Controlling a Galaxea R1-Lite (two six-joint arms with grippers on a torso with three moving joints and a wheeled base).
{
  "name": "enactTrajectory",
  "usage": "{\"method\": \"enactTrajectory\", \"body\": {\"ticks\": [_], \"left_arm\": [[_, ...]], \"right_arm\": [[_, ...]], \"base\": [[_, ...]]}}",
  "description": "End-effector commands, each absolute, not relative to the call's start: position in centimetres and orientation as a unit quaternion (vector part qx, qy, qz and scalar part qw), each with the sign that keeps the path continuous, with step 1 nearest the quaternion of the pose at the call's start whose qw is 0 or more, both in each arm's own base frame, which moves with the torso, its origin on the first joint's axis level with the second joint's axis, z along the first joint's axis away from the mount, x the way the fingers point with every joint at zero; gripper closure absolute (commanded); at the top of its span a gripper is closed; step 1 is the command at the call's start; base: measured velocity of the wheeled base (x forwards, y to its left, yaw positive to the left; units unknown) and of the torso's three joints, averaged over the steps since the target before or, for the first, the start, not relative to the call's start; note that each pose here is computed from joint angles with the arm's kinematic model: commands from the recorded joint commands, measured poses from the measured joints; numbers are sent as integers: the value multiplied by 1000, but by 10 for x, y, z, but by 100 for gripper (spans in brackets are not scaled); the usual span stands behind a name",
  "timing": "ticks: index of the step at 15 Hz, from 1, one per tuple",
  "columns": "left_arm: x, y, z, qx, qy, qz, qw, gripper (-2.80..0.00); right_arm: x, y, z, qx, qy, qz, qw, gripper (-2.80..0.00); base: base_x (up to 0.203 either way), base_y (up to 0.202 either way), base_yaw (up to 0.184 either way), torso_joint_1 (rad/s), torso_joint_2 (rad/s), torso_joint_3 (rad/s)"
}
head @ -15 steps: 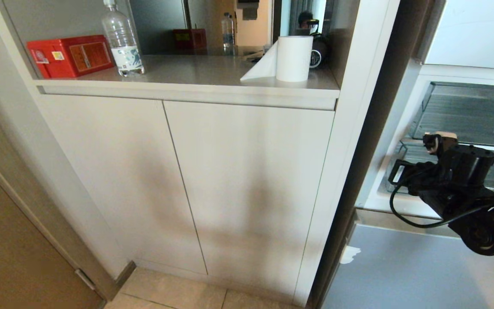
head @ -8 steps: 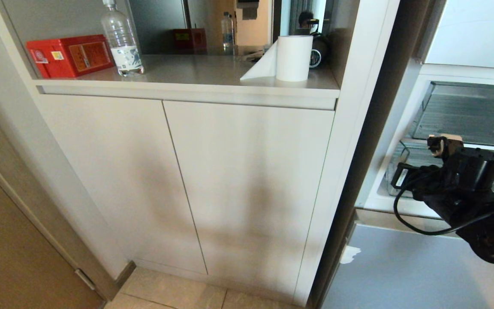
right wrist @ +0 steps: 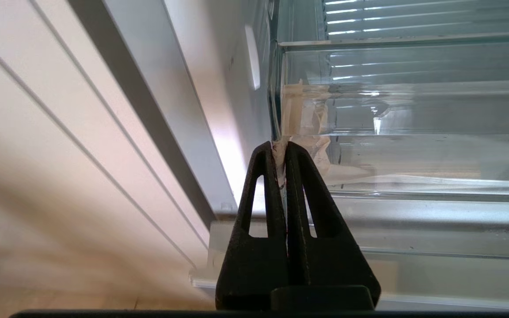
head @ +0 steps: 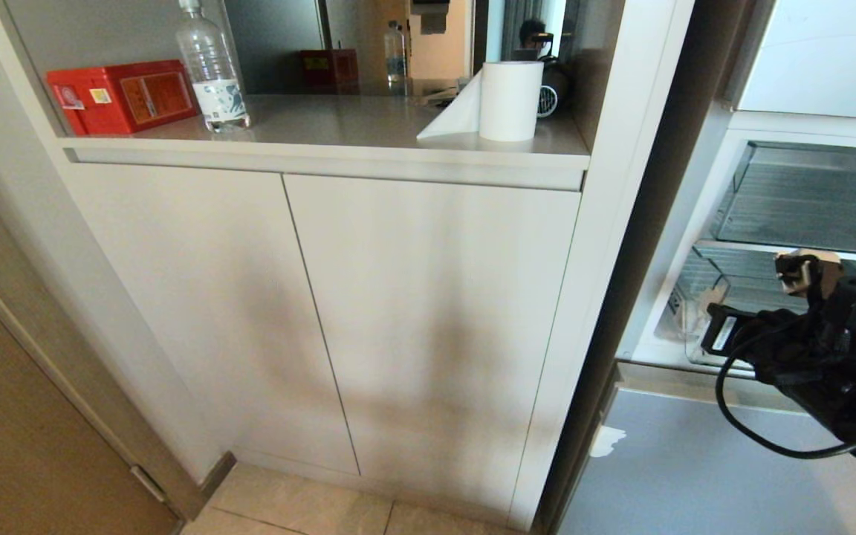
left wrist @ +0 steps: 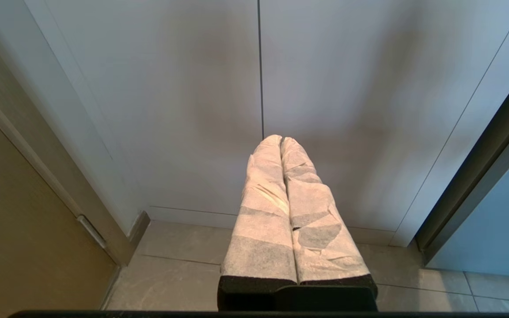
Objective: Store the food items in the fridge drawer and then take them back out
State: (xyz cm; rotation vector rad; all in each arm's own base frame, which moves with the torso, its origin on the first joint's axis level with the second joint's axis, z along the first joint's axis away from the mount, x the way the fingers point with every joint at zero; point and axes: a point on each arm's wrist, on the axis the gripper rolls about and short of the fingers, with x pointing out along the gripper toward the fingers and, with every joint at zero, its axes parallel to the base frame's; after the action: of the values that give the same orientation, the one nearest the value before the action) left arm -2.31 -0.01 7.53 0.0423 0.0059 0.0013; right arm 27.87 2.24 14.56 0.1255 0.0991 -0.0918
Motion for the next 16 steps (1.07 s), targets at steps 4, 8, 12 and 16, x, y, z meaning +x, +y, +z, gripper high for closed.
{"method": "enactTrajectory", "body": {"ticks": [4, 8, 12, 16], "left_arm": [[-23, 0, 75, 21, 3, 1, 1000, 0], [-23, 0, 75, 21, 3, 1, 1000, 0], [-23, 0, 75, 21, 2, 1, 1000, 0], [-23, 0, 75, 21, 3, 1, 1000, 0]], "right_arm": [[253, 20, 149, 64, 45, -49, 996, 0], [233, 18, 147, 63, 53, -50, 995, 0], [215, 16, 139, 68, 69, -50, 994, 0], [208, 15, 155, 77, 36, -51, 995, 0]], "base": [[0, 0, 0, 0, 0, 0], [0, 0, 0, 0, 0, 0], [0, 0, 0, 0, 0, 0], [0, 0, 0, 0, 0, 0]]}}
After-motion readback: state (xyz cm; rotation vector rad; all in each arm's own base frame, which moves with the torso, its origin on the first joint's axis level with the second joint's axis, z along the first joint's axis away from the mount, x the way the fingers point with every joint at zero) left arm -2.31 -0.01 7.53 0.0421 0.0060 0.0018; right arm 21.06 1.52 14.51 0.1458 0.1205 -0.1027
